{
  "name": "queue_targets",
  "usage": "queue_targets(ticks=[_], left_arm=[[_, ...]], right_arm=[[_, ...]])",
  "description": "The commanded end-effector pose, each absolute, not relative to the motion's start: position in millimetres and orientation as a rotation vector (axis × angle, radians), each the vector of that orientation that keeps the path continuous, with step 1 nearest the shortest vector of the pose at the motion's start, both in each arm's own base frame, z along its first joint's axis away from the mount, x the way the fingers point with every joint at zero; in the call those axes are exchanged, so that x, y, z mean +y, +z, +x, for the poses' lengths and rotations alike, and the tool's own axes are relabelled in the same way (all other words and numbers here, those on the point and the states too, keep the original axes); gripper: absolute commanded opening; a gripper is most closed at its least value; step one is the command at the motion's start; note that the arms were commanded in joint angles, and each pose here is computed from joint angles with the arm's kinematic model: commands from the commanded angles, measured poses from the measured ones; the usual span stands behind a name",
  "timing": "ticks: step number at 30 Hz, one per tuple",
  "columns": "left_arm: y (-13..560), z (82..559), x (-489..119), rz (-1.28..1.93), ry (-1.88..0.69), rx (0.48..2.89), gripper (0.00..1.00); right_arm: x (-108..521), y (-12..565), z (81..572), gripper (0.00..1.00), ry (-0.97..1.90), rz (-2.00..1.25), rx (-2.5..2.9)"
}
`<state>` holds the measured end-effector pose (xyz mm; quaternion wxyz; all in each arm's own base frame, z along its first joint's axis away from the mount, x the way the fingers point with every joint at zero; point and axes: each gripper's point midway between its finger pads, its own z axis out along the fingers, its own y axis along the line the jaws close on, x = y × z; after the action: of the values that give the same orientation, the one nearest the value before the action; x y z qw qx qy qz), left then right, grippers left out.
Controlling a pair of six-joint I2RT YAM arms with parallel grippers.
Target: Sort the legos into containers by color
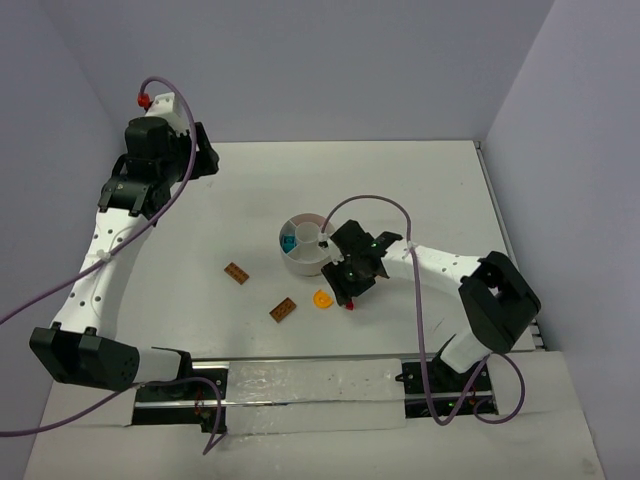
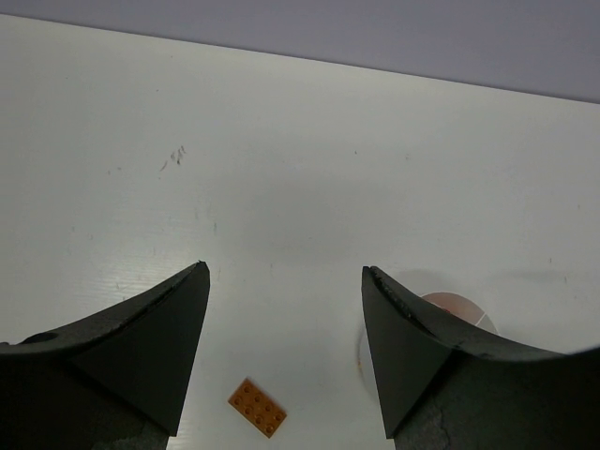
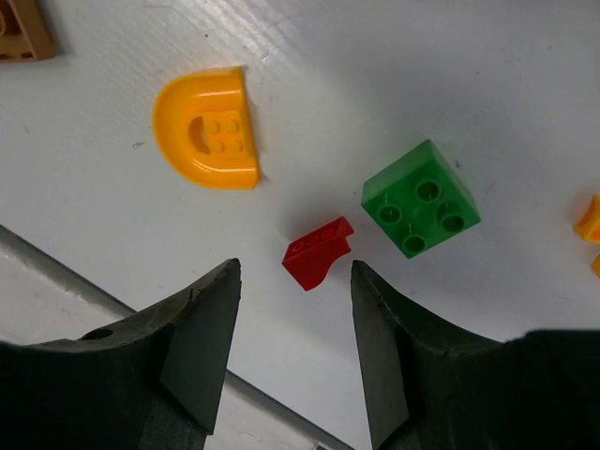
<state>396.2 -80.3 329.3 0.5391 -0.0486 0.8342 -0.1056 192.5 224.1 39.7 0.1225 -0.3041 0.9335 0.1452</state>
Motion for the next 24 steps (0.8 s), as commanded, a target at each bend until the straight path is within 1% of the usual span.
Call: queue_targets(ticks=[1, 12, 22, 24], left_arm=[[340.8, 396.7, -74.0, -0.115, -0.218, 1.941, 0.75], [335.0, 396.3, -73.4, -0.110, -0.210, 1.953, 0.76], [330.4, 394.8, -72.7, -0.107, -0.205, 1.961, 0.76], [328.4, 394.8, -72.3, -0.107, -0.201, 1.964, 0.75]], right_arm=[[227.7, 38.6, 207.6, 0.57, 0.364, -0.786, 2.699], [217.6, 25.7, 209.7, 0.45, 0.355, -0.681, 2.762], [210.1, 10.4, 208.5, 0.46, 0.340, -0.631, 2.837], [208.4, 7.7, 208.3, 0.44, 0.344, -0.620, 2.855]])
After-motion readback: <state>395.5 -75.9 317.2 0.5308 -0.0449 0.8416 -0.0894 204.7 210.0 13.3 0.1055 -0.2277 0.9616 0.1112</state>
